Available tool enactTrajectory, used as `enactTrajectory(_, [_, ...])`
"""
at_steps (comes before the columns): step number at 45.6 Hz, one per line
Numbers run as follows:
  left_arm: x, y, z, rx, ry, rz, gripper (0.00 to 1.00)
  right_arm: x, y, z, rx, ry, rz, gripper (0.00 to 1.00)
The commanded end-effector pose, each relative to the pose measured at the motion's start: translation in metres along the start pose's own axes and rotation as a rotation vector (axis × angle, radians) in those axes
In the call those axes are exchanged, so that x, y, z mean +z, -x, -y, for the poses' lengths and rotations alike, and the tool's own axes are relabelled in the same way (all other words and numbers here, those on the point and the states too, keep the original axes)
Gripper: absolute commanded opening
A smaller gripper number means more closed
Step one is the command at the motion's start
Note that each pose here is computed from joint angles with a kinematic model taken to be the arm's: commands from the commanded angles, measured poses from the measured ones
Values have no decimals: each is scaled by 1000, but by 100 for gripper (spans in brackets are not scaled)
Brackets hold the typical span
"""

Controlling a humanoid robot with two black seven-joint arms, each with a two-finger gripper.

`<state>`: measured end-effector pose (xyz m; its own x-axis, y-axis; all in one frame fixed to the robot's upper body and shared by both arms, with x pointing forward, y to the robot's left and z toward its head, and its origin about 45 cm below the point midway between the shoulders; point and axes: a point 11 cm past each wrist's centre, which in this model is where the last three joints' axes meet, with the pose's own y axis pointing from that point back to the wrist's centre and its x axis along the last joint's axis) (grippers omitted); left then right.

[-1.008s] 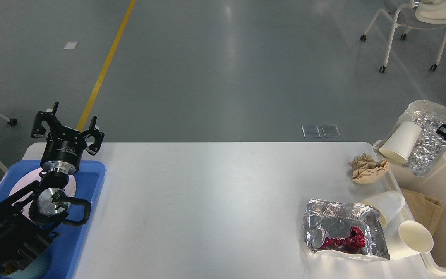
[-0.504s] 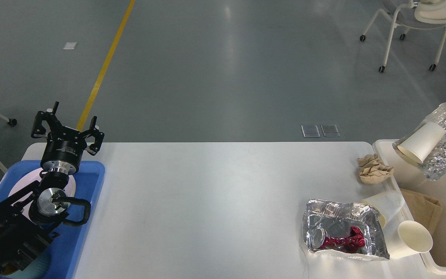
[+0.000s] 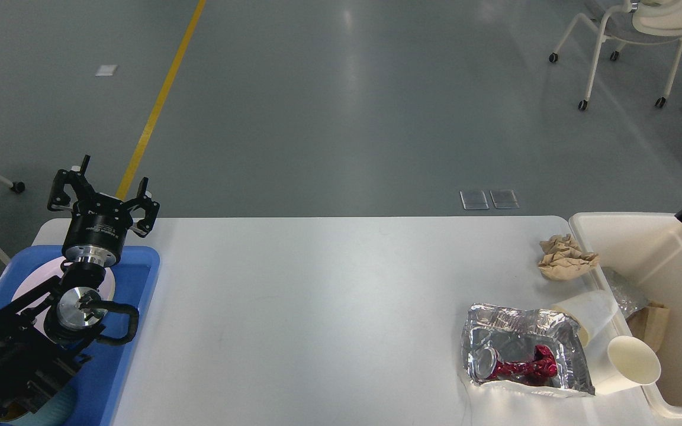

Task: Tidy desktop
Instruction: 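Bring the right gripper back over the foil tray with the red can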

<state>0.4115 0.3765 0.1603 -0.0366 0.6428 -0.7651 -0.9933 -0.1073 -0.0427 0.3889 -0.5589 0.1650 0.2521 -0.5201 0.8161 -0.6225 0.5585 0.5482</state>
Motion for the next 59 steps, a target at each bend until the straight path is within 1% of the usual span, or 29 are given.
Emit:
enactTrajectory(1, [0,0,0,0,0,0,97,-36,-11,-5,9,-60,21,100])
enactTrajectory(5, [0,0,0,0,0,0,97,-55,-10,-8,-20,-92,23,100])
enactTrajectory(9, [0,0,0,0,0,0,97,-89,-9,-16,-56,-146,25,100])
enactTrajectory(14, [0,1,1,-1,1,0,97,-134,-2,-35,-131,-217,-32,100])
enactTrajectory(17, [0,0,0,0,0,0,97,-160,4,-53,-209,-263,-73,100])
enactTrajectory(23, [0,0,0,0,0,0,97,-199,14,-109,-424,-352,-165,100])
enactTrajectory(28, [0,0,0,0,0,0,97,-219,30,-164,-586,-407,-300,100])
enactTrajectory(37, [0,0,0,0,0,0,97,-238,69,-267,-766,-523,-598,100])
enactTrajectory(40, [0,0,0,0,0,0,97,-241,83,-293,-810,-544,-679,100])
enactTrajectory(43, [0,1,1,-1,1,0,97,-240,96,-310,-849,-556,-734,100])
enactTrajectory(47, [0,0,0,0,0,0,97,-239,106,-319,-873,-563,-766,100])
enactTrajectory(51, [0,0,0,0,0,0,97,-234,109,-313,-881,-545,-761,100])
enactTrajectory(55, [0,0,0,0,0,0,97,-218,115,-296,-903,-494,-743,100])
enactTrajectory(59, [0,0,0,0,0,0,97,-189,116,-265,-915,-399,-700,100])
